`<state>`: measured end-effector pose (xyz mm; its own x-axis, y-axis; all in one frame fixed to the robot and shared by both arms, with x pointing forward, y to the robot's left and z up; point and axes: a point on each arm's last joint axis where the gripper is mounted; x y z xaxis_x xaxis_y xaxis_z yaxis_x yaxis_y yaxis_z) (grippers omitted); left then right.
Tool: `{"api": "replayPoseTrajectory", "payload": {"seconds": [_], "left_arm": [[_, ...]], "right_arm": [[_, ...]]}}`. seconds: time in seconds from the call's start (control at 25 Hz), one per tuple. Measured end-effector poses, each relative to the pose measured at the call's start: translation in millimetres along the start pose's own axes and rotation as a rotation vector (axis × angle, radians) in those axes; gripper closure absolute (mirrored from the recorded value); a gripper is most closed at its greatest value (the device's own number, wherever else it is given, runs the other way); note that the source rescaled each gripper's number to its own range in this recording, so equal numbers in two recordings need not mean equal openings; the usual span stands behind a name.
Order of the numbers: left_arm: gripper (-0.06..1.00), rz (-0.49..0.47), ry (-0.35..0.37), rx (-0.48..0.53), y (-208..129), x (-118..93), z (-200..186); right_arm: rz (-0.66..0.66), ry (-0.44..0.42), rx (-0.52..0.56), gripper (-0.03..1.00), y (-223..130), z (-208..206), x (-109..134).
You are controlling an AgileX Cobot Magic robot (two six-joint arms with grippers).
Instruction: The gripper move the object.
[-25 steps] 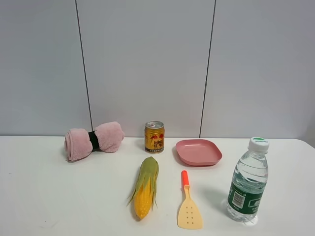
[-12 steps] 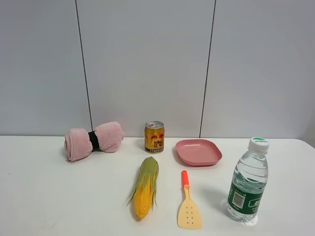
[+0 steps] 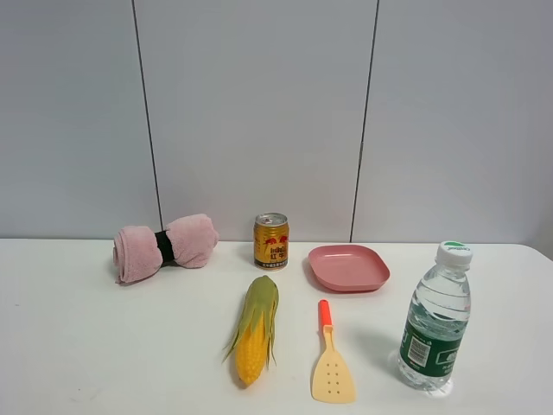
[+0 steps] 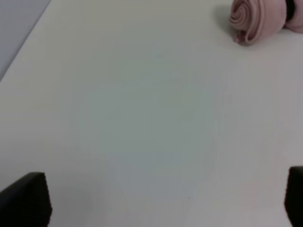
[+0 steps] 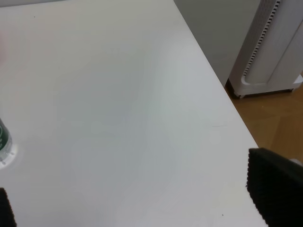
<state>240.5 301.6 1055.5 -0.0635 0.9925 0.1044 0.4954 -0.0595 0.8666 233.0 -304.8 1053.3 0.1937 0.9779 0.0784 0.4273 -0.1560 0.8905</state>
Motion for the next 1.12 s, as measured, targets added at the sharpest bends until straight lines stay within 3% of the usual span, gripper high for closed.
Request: {"api": "replayPoseTrajectory", "payload": {"seconds": [1.12], "left_arm": [[-0.06,0.033,-0.018,-0.004,0.1,-1.7,-0.1]], "right_arm": [[0.0,0.0,0.0,-0.03,0.0,0.0,0.0]]}}
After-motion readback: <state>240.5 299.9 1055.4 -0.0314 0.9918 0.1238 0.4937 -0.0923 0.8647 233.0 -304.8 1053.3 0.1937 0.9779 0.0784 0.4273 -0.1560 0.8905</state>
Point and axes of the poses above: a point on each arm's last joint axis where the gripper is mounted, z pointing out along that axis toward the gripper, x along the wrist's bending axis when the last joint is at zero, y = z × x, and after that the axes turned 8 degrees about z, right-handed
